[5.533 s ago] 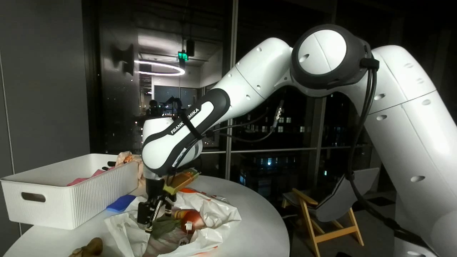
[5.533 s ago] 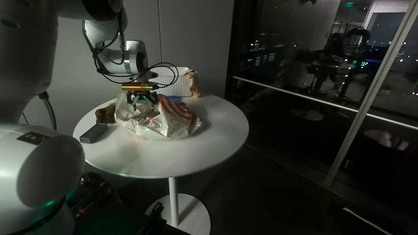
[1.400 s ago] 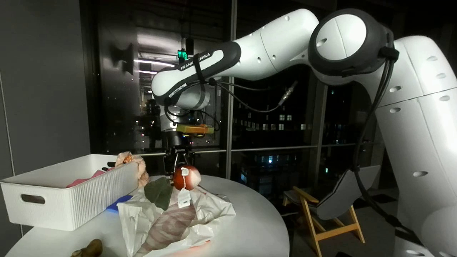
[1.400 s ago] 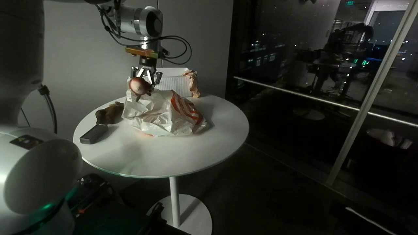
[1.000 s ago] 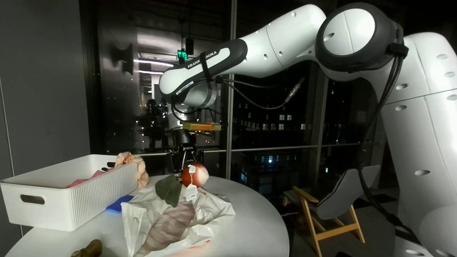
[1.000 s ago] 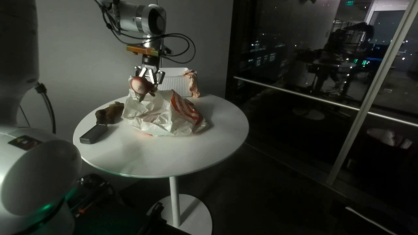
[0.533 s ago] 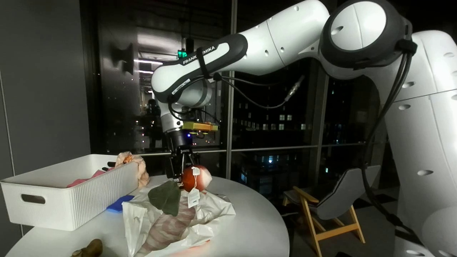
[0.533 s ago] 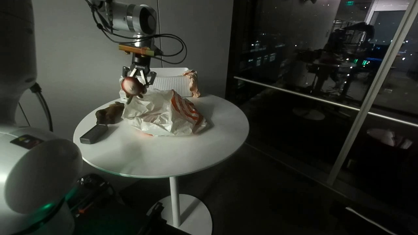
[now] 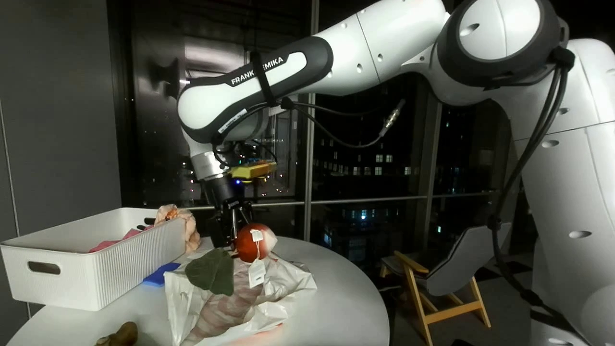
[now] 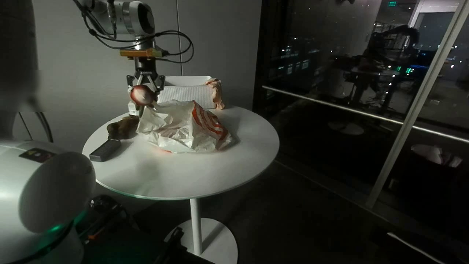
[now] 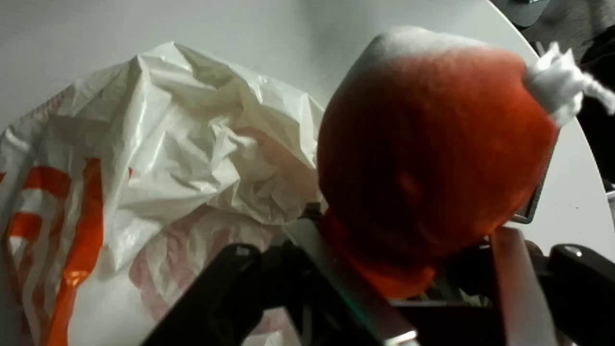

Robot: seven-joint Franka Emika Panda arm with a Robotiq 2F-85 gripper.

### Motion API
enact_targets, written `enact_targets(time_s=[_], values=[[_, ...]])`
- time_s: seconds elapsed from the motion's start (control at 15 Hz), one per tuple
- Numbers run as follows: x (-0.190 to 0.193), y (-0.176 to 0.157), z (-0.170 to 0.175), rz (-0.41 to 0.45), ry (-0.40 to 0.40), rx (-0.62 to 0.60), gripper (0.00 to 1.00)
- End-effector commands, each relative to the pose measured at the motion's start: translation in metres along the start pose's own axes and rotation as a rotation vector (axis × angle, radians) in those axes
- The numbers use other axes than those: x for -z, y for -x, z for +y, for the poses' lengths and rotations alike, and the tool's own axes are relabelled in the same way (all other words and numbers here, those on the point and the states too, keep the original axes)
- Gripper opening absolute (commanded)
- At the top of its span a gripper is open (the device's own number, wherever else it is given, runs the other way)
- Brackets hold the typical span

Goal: Remove the duster, moose toy and turnip plushie from the plastic

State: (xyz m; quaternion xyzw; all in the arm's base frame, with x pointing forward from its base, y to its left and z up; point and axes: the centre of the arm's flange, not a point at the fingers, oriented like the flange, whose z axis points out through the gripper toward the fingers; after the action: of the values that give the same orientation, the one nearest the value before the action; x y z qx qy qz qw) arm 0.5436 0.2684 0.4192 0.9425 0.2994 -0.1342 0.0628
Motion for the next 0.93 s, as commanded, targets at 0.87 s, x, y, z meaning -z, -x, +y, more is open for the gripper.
enact_targets(time_s=[0.87], values=[[-0.042,-0.203,-0.113,0.464,0.269,0.282,0.31]])
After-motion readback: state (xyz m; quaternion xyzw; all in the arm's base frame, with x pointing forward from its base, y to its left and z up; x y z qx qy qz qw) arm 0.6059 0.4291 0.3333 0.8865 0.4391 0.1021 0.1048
